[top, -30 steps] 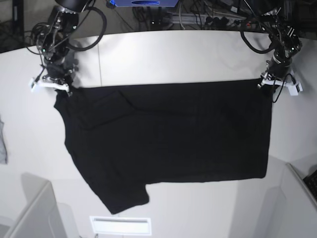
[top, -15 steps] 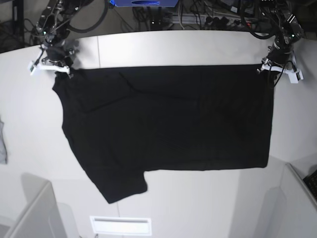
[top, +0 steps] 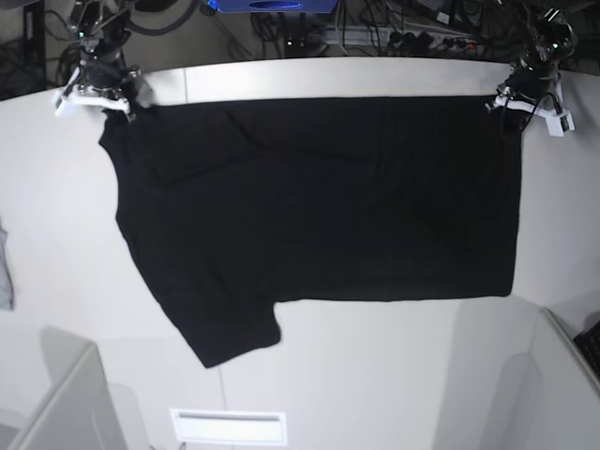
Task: Fold the T-shirt properly
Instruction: 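Drag the held shirt toward the robot with both grippers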
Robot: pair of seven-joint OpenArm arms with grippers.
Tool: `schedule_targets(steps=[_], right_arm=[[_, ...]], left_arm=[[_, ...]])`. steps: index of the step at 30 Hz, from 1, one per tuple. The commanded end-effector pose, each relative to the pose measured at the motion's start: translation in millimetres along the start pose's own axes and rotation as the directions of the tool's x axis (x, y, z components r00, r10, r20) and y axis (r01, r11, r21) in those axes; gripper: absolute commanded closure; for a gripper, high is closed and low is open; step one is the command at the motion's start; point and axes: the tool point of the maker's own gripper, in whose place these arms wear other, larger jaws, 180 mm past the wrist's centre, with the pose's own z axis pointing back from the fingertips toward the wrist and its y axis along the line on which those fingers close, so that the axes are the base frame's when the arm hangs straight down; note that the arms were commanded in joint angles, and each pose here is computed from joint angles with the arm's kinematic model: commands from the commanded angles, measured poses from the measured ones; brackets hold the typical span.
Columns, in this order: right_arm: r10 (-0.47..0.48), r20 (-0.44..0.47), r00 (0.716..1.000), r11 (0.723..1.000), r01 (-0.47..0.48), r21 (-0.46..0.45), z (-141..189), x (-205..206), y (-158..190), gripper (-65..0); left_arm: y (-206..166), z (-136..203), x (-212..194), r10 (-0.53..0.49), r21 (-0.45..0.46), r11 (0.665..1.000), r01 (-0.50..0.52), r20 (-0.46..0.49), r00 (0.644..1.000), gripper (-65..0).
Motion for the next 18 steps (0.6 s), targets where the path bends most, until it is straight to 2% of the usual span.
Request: schedule_targets(steps=[1, 18], right_arm=[[0.008, 0.015, 1.000, 1.000, -0.008, 0.001, 5.0, 5.5, -1.0, 0.0], [0.029, -0.028, 0.999, 0.998, -0.030, -0.057, 20.7, -10.2, -26.1, 0.0]], left_arm=[[8.0, 5.1, -7.5, -0.021, 0.027, 0.999, 0.022, -0.039, 0.999, 0.0], [22.4, 18.4, -29.1, -0.033, 0.056, 0.998, 0.039, -0.094, 0.995, 0.0]])
